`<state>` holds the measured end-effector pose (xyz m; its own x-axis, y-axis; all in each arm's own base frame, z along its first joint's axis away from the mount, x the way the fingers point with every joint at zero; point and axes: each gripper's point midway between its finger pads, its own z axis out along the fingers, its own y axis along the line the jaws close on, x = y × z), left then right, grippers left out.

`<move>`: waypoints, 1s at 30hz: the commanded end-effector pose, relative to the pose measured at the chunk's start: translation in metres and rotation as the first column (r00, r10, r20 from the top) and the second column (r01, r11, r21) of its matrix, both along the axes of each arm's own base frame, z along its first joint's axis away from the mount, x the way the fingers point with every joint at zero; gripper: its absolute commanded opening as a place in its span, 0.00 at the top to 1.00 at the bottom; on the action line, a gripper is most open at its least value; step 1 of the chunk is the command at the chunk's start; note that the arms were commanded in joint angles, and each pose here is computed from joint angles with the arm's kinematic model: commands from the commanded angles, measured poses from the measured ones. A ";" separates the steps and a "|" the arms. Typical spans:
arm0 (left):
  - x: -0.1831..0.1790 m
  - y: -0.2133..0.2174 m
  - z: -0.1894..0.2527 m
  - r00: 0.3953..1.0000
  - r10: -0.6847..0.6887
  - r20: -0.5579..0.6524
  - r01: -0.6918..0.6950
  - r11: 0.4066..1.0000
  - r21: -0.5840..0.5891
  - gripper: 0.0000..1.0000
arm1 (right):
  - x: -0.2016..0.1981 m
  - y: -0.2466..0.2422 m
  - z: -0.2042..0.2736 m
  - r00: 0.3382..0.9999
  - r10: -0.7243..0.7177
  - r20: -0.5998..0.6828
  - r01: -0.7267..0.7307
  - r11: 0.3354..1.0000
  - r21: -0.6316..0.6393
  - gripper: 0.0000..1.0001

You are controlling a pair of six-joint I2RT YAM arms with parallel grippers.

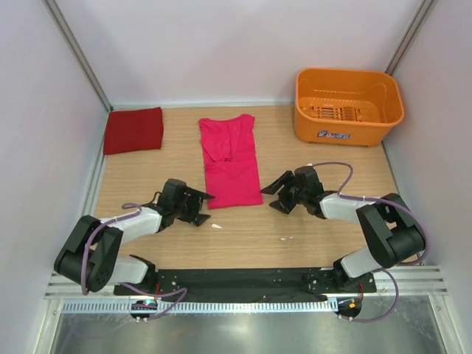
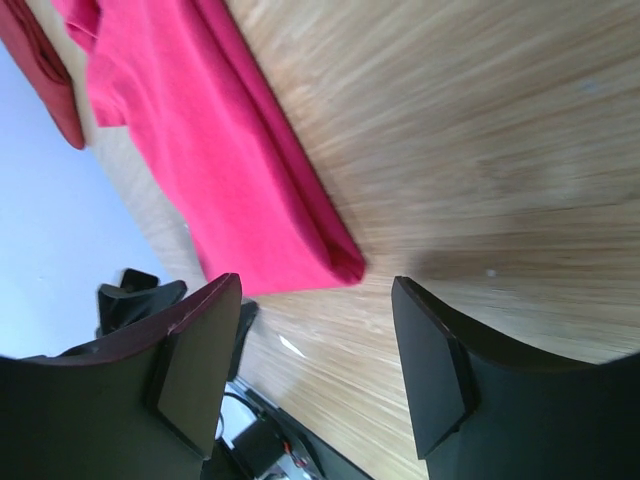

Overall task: Fold and stack the t-shirts
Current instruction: Fold the tshirt

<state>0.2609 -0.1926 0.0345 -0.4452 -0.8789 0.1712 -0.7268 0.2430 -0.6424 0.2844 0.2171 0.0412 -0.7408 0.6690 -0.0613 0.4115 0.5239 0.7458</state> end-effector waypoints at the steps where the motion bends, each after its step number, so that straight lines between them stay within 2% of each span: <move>1: 0.009 0.015 -0.012 0.985 0.175 -0.010 -0.175 0.985 0.002 0.30 | 0.025 0.005 0.016 0.989 -0.121 0.081 0.118 0.992 0.039 0.33; 8: 0.000 0.020 -0.025 0.978 0.205 -0.040 -0.204 0.979 0.023 0.34 | 0.006 0.000 -0.001 0.985 -0.168 0.027 0.168 0.986 0.003 0.40; 16: -0.001 0.021 -0.036 0.977 0.207 -0.042 -0.206 0.978 0.031 0.43 | -0.004 0.008 -0.015 0.989 -0.150 -0.008 0.151 0.988 0.037 0.41; 30: -0.010 0.031 -0.049 0.975 0.214 -0.058 -0.209 0.974 0.085 0.49 | -0.013 0.005 -0.039 0.983 -0.172 -0.068 0.172 0.985 -0.005 0.43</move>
<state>0.2764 -0.1923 0.0277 -0.3000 -0.9240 0.2372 -0.7269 0.0604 -0.6841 0.2831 0.2336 0.0324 -0.6341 0.7733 0.0038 0.4843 0.3932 0.7816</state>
